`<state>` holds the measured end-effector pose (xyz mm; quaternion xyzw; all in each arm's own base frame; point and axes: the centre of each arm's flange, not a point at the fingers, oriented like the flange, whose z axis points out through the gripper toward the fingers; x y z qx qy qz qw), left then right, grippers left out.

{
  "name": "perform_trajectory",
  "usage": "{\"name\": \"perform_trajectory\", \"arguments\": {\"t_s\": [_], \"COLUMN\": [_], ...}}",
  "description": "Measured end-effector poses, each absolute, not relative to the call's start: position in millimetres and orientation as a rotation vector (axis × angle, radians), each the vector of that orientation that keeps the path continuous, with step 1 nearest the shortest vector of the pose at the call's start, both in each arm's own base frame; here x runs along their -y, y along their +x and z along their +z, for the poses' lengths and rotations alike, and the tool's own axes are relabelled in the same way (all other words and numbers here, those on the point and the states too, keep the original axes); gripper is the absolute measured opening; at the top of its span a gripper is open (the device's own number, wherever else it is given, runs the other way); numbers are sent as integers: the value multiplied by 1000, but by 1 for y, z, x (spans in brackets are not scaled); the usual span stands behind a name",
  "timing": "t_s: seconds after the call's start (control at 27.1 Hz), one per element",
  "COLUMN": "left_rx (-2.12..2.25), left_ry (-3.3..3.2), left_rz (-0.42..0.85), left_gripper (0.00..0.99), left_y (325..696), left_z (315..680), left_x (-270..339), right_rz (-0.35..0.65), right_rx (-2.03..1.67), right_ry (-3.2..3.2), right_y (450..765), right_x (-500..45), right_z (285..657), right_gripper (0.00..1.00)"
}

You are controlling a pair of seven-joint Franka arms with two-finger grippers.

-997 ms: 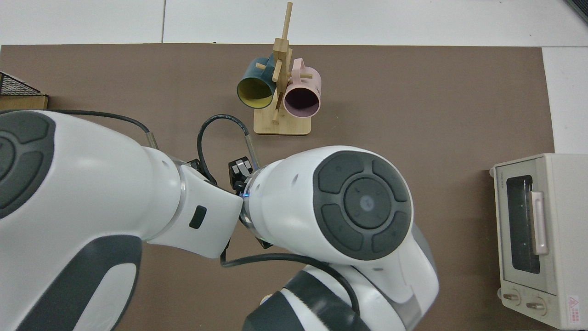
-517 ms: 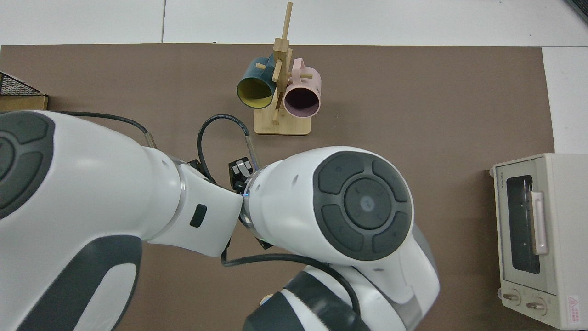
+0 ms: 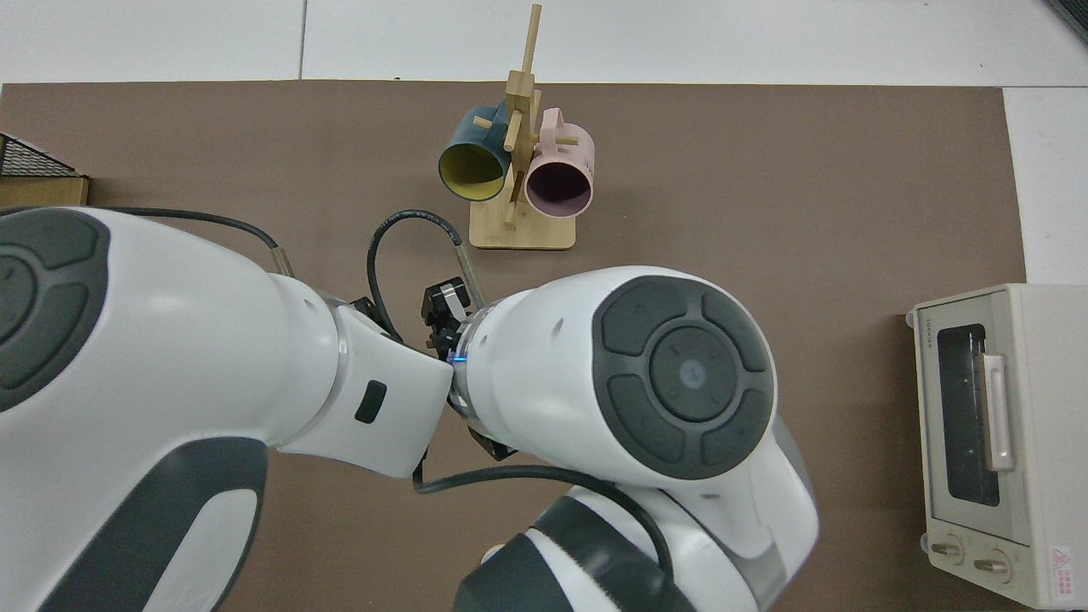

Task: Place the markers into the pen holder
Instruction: 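Close the left gripper on the marker beside the right gripper, then carry the marker to the wooden box while the right gripper withdraws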

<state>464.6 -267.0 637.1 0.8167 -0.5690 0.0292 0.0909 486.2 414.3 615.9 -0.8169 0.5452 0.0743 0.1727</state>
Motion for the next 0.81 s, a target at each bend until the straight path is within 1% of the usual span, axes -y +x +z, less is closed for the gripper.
{"name": "perform_trajectory", "arguments": {"t_s": [0.04, 0.07, 0.11, 0.15, 0.18, 0.22, 0.26, 0.33, 0.59, 0.81], "left_rx": [1691, 1692, 1692, 1691, 1691, 1691, 1691, 1691, 1687, 1678], "left_ry": [2427, 2427, 2427, 2427, 2427, 2427, 2427, 2427, 2430, 2438], "left_rz": [86, 86, 85, 85, 84, 84, 84, 84, 83, 84], "left_gripper": [163, 163, 163, 163, 163, 163, 163, 163, 163, 163], "left_y": [464, 464, 464, 464, 464, 464, 464, 464, 465, 468], "left_z": [637, 637, 637, 636, 636, 636, 636, 636, 636, 636], "left_x": [267, 267, 267, 267, 267, 267, 267, 267, 265, 261], "right_rz": [211, 210, 210, 210, 210, 210, 210, 206, 171, 118], "right_rx": [-1547, -1547, -1547, -1547, -1547, -1547, -1546, -1531, -1398, -1282], "right_ry": [-2317, -2317, -2317, -2317, -2317, -2317, -2317, -2327, -2399, -2467], "right_y": [486, 486, 486, 487, 487, 487, 487, 487, 488, 497], "right_x": [-414, -414, -414, -414, -414, -414, -414, -414, -411, -379], "right_z": [616, 616, 616, 616, 616, 616, 616, 616, 619, 623], "right_gripper": [577, 604, 652, 753, 780, 828, 925, 996, 996, 996]}}
